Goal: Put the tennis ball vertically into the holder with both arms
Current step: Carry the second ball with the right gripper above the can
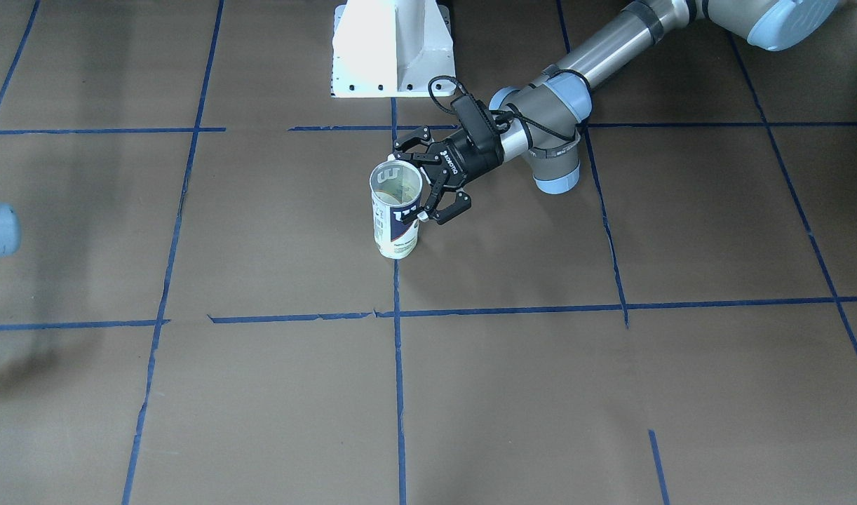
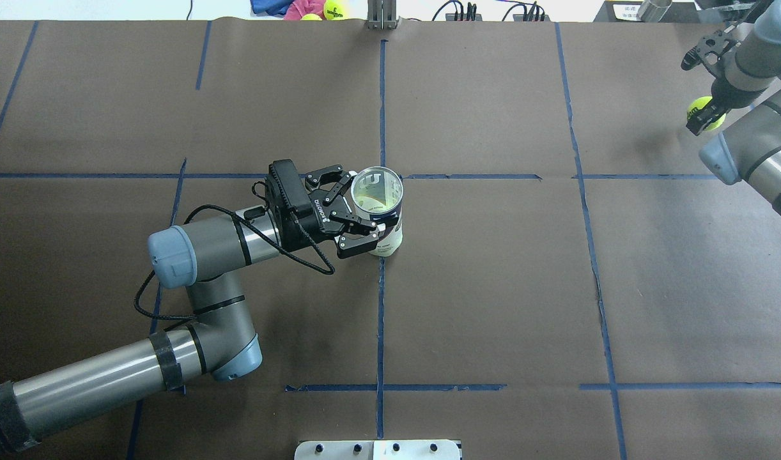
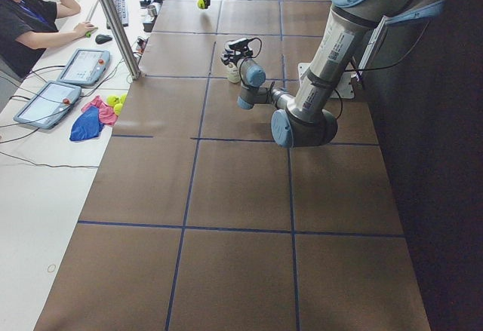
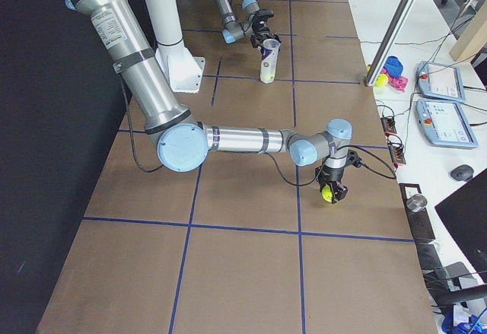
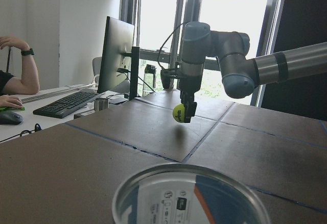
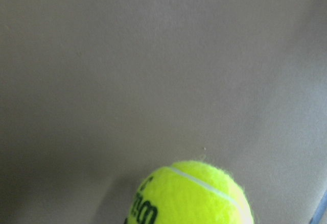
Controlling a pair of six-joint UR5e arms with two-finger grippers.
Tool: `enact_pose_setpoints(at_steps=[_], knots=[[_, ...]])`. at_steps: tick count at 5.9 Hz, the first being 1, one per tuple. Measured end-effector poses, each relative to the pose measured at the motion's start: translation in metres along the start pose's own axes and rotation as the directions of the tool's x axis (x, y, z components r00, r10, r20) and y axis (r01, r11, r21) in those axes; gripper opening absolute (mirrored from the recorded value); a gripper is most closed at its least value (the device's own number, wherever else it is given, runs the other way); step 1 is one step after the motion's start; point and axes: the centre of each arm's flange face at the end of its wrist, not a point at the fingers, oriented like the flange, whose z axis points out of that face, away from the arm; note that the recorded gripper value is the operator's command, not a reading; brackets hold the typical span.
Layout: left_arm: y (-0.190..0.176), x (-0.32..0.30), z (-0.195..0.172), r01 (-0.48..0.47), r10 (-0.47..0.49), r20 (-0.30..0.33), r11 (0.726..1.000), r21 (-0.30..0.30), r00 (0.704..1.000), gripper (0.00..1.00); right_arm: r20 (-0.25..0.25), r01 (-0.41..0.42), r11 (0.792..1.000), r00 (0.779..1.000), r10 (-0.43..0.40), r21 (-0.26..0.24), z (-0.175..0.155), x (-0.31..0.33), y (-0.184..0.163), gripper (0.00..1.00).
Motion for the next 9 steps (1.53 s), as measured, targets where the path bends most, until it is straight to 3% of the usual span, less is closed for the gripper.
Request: enact_pose_setpoints(at_steps=[2,4,7,9], knots=[[0.000,0.000,0.000,0.001,-0.001,0.000,1.000,0.000,1.000,0.90,0.129,-0.137,0.986,0.984,0.124,0.096,-0.060,-0.037,-0.029,0.06],[-0.001,0.000,0.001,0.000,0.000,0.000,1.000,0.002,1.000,0.90,0.257,-0.282,0.950,0.936,0.242,0.135,-0.144,-0.110,-0.052,0.06],[-0.001,0.001,0.001,0.000,0.000,-0.002,1.000,0.002,1.000,0.90,0.362,-0.440,0.897,0.844,0.395,0.048,-0.301,-0.289,-0.038,0.06],[-0.001,0.000,0.001,0.000,0.000,-0.001,1.000,0.001,1.000,0.90,0.377,-0.547,0.837,0.774,0.509,-0.008,-0.358,-0.399,-0.042,0.07]])
